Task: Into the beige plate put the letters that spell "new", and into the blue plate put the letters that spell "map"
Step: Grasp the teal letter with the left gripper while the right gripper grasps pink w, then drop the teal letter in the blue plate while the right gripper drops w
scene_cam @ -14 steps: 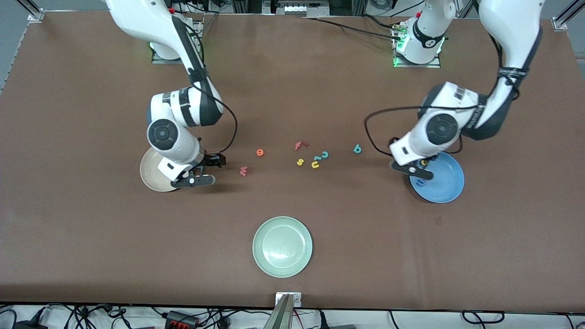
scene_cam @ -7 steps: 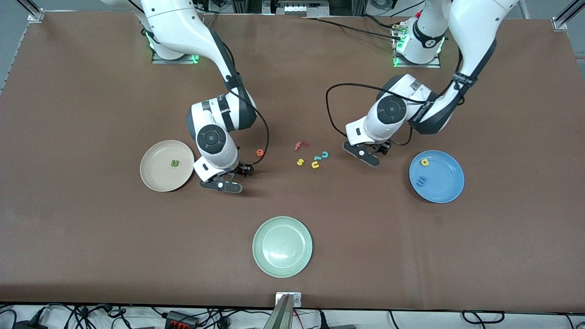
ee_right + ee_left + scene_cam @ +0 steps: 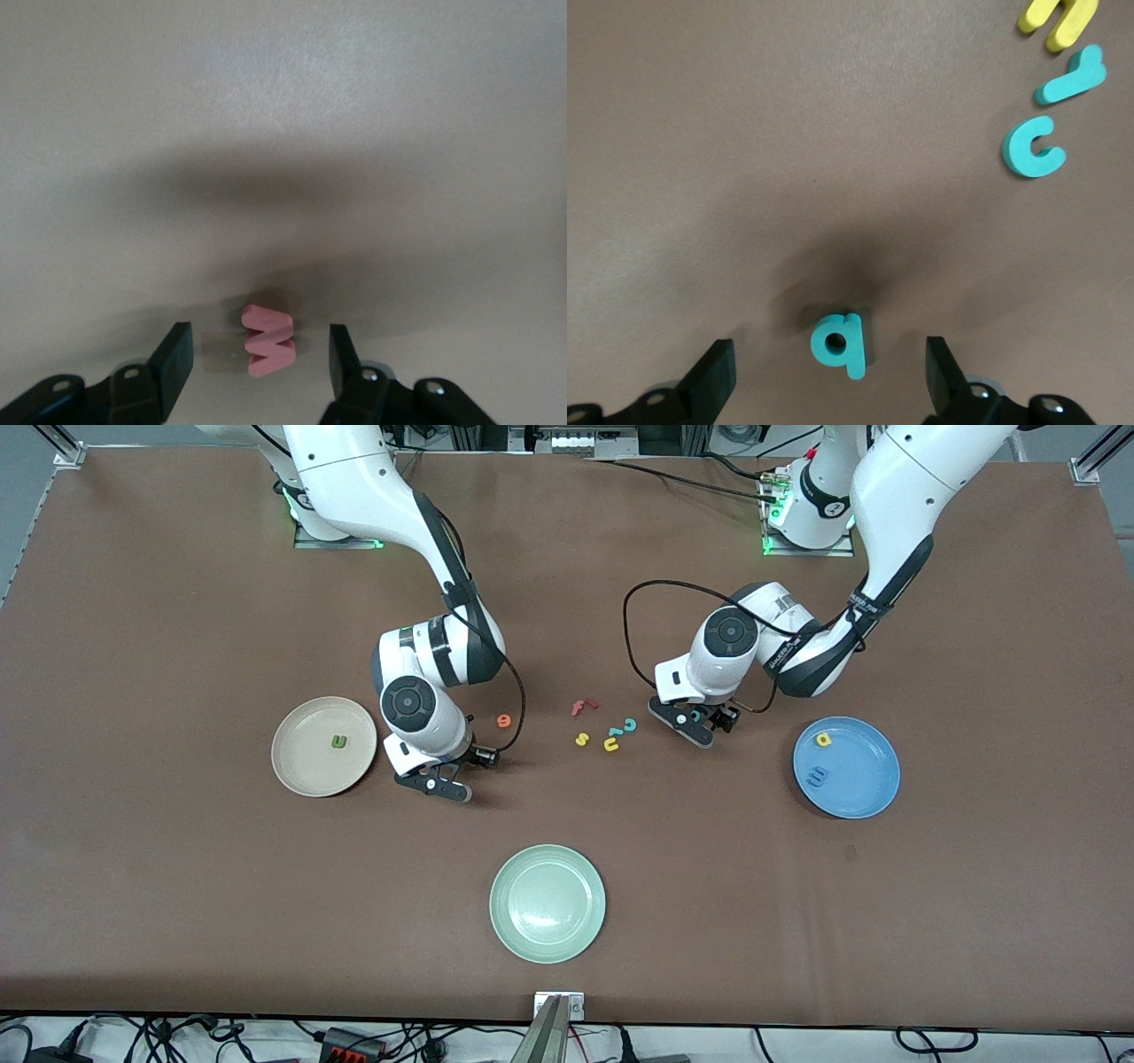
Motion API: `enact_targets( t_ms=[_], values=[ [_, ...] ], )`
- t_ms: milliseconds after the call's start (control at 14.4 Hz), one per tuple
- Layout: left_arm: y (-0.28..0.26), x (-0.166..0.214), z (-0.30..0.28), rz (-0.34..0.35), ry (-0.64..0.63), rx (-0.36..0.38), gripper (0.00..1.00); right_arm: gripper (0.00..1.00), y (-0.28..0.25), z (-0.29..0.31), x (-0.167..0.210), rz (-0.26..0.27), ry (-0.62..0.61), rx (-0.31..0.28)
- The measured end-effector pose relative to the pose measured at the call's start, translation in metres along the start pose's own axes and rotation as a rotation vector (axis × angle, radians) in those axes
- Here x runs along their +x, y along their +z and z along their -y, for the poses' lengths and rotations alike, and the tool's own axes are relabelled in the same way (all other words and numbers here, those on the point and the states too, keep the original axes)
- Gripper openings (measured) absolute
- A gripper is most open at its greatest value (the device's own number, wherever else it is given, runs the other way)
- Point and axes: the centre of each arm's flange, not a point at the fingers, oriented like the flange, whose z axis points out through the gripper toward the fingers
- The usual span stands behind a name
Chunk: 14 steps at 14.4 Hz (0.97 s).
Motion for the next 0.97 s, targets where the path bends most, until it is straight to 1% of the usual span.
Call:
enact_targets(
  t_ms=[70, 139, 209, 278, 417, 487, 556, 626, 765, 834, 974],
  values=[
    [0.002, 0.0, 0.0, 0.003, -0.002, -0.003, 0.93, 0.69, 0.003, 0.002, -0.003, 0.002, -0.005, -0.005],
    [0.004, -0.001, 0.0, 0.005, -0.003, -0.005, 0.88, 0.68, 0.007, 0.004, -0.005, 0.004, -0.008, -0.01],
    [0.005, -0.001, 0.0, 0.007, -0.004, -0.007, 0.78, 0.66, 0.01, 0.005, -0.007, 0.005, -0.01, -0.014],
    [0.006, -0.001, 0.0, 0.009, -0.004, -0.009, 0.66, 0.66, 0.012, 0.005, -0.007, 0.003, -0.011, -0.015],
    [0.008, -0.001, -0.001, 0.01, -0.004, -0.011, 0.46, 0.63, 0.014, 0.005, -0.006, -0.007, -0.01, -0.012],
    [0.008, -0.001, -0.001, 0.01, -0.004, -0.012, 0.34, 0.55, 0.012, 0.006, -0.005, -0.01, -0.011, -0.009],
    [0.007, -0.001, -0.001, 0.01, -0.004, -0.011, 0.27, 0.49, 0.011, 0.007, -0.005, -0.012, -0.011, -0.007],
    [0.007, -0.001, 0.0, 0.009, -0.005, -0.011, 0.27, 0.48, 0.011, 0.007, -0.005, -0.012, -0.011, -0.007],
    [0.005, 0.001, 0.004, 0.007, -0.011, -0.009, 0.27, 0.3, 0.01, 0.007, -0.004, -0.015, -0.011, -0.005],
    [0.001, 0.002, 0.008, 0.007, -0.015, 0.0, 0.27, 0.26, 0.009, 0.007, -0.003, -0.016, -0.011, -0.005],
    [-0.021, 0.009, 0.026, 0.021, -0.034, 0.051, 0.27, 0.26, 0.009, 0.006, -0.002, -0.017, -0.017, -0.005]
  ],
)
